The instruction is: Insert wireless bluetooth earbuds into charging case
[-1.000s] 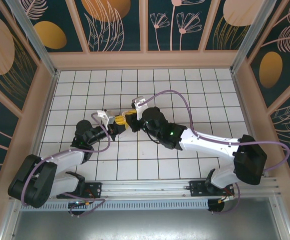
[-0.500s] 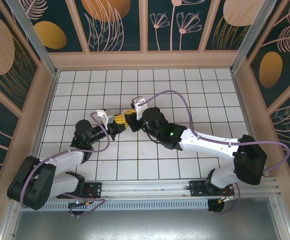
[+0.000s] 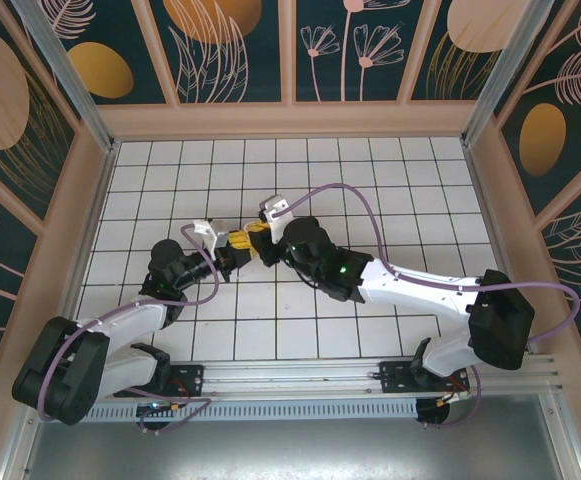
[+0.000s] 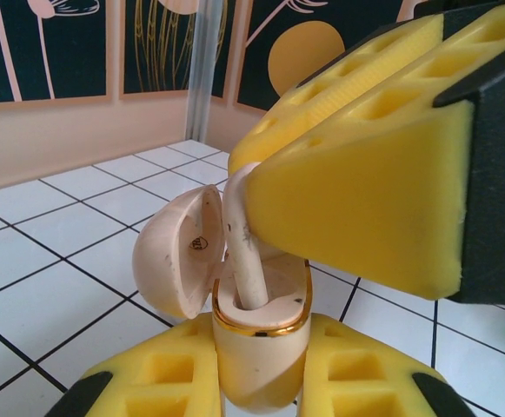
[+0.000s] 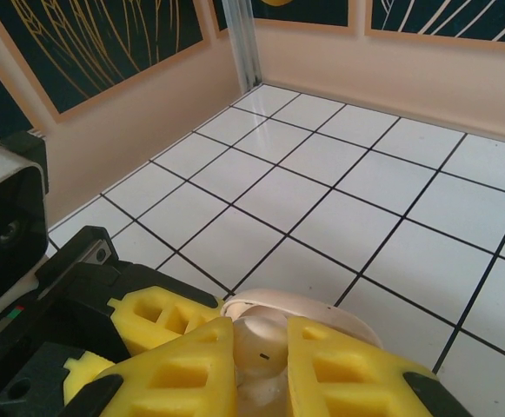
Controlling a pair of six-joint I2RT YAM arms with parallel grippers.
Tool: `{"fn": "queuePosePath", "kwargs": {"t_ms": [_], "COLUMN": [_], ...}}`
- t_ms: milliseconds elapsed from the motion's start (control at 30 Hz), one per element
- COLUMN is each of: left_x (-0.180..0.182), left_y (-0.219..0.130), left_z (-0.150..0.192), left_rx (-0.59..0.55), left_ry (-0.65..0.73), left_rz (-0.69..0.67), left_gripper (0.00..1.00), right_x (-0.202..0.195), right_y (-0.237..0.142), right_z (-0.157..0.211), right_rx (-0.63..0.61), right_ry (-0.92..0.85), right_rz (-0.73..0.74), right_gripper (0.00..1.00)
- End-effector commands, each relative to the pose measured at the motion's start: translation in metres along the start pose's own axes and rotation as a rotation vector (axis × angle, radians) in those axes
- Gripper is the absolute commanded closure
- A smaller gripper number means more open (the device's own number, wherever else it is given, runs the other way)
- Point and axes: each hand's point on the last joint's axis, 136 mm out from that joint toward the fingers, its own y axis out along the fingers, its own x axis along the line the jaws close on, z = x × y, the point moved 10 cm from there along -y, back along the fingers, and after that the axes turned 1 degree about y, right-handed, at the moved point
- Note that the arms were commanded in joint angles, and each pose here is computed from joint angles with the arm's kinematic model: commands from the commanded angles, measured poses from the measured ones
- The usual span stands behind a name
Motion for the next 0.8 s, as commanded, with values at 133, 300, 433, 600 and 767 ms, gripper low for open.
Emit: {"fn": "queuePosePath", "kwargs": {"t_ms": [133, 300, 433, 600, 767], "left_x": [-0.0059, -0.006, -0.0062, -0.0069, -0.0074], "left_y": [0.0025, 0.0032, 0.0032, 0.0034, 0.0032], "left_z": [-0.0305, -0.0306, -0.0303, -0.032, -0.0317], "left_rx": [-0.11, -0.113, -0.111, -0.114, -0.112], "left_ry": [0.093, 0.092, 0.093, 0.098, 0.099], "left_rz": [0.037, 0.047, 0.049, 0.06, 0.064], "left_gripper": [0.85, 0.86, 0.85, 0.85, 0.85], "right_x": [0.0055, 0.0053, 0.0046, 0.0045, 0.0037], "right_y": [0.0014, 0.0008, -0.0013, -0.0029, -0.0028], "right_z": [0.0271, 0.0282, 0.0283, 0.0276, 0.027], "right_rx": [0.107, 0.119, 0.125, 0.131, 0.145], "right_ry": [-0.089, -0.105, -0.124, -0.146, -0.162], "right_rz": [-0.037, -0.038, -0.035, -0.047, -0.055], "right_gripper": [0.83, 0.83, 0.82, 0.82, 0.82]}}
